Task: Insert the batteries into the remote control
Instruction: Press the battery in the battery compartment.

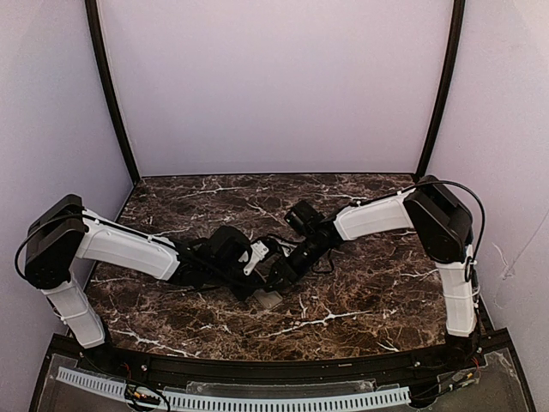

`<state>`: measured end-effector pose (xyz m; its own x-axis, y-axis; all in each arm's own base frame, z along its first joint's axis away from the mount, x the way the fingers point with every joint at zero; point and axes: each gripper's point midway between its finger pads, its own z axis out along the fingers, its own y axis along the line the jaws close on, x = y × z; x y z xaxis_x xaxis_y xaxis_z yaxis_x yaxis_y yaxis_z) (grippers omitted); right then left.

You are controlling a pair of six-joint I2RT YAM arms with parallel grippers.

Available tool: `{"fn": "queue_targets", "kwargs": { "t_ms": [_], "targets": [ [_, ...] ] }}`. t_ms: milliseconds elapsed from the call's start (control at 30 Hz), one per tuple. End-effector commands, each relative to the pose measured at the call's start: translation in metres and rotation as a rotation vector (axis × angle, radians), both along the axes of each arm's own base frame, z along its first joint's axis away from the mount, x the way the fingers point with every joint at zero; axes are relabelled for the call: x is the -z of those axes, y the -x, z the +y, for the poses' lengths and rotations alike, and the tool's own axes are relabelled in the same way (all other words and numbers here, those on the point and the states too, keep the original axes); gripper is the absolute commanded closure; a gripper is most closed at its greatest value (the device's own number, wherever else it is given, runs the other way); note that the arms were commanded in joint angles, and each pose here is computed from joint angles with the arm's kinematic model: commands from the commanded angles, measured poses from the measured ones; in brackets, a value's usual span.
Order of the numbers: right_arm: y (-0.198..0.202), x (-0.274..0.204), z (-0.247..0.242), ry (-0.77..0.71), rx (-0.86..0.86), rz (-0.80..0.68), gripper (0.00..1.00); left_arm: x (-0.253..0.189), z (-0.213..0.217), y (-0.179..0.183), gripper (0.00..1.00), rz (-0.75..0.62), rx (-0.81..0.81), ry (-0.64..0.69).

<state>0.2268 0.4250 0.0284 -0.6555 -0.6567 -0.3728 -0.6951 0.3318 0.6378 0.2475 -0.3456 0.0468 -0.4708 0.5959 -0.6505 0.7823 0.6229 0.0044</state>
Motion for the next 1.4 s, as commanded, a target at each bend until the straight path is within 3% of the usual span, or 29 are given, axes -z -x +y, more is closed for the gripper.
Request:
{"fn": "queue_targets", "kwargs": {
  "t_ms": [0, 333, 833, 1367],
  "targets": [
    [0.029, 0.064, -0.035, 0.239, 0.003, 0.071, 0.62, 0.015, 0.010, 0.009, 0.79, 0.024, 0.017, -0.058],
    [0.030, 0.067, -0.037, 0.253, 0.000, 0.071, 0.62, 0.025, 0.016, 0.013, 0.77, 0.039, 0.017, -0.080],
    [0.033, 0.095, -0.055, 0.339, -0.010, 0.058, 0.62, 0.048, 0.028, 0.016, 0.91, 0.080, -0.010, -0.122],
    [0.035, 0.100, -0.059, 0.355, -0.013, 0.062, 0.63, 0.074, 0.060, 0.030, 0.94, 0.109, -0.041, -0.141]
  ]
}}
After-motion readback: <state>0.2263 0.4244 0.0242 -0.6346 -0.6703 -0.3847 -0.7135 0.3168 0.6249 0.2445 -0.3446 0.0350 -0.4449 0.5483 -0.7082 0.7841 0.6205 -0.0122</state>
